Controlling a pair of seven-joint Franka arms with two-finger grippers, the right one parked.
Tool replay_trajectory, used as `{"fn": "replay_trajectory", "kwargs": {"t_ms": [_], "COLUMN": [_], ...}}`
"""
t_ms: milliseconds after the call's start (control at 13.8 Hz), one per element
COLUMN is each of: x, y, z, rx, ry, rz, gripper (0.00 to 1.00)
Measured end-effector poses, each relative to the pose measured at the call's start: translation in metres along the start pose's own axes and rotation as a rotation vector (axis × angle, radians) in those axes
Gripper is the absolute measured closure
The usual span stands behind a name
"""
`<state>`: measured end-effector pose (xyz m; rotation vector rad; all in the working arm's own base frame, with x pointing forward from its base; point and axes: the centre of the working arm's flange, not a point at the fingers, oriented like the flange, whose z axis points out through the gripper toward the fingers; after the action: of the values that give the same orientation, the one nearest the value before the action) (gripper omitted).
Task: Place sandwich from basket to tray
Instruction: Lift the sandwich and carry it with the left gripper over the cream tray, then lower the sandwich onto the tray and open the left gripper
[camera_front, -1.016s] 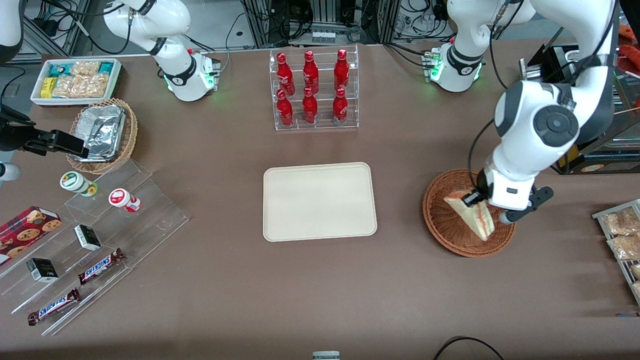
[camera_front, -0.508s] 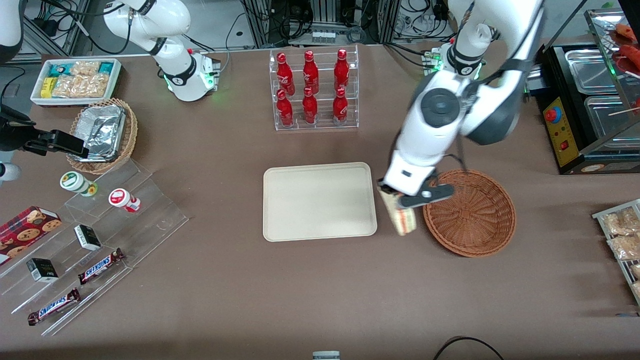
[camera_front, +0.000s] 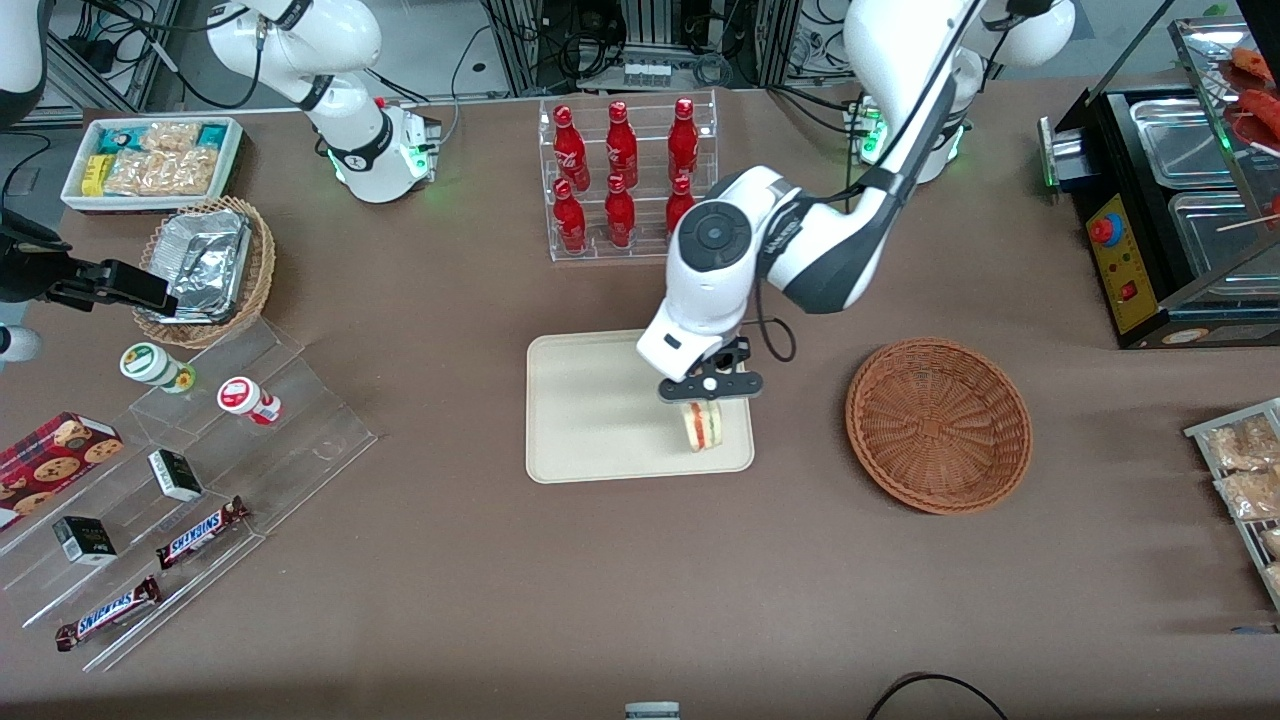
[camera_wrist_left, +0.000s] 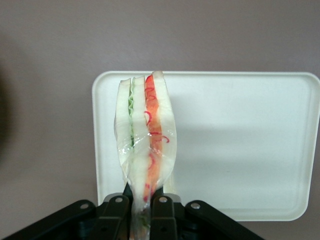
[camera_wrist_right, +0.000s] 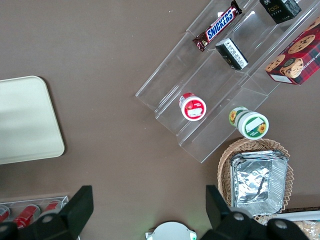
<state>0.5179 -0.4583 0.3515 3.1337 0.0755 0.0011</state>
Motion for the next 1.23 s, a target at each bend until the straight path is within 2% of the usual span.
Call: {"fn": "replay_trajectory", "kwargs": {"t_ms": [290,508,726,1234], "x": [-0.015,-0.027,-0.029,-0.034], "y": [0.027,0.048,0.056,0.074], "z": [0.024,0.052,0.071,0.092], "rx": [-0.008,-0.032,-0.041,-0.04], "ry": [0.001,0.016,0.019,0.012], "rz": [0.049,0.076,0.085,0.093], "gripper": [0.85,0.85,0.85,0.85]}}
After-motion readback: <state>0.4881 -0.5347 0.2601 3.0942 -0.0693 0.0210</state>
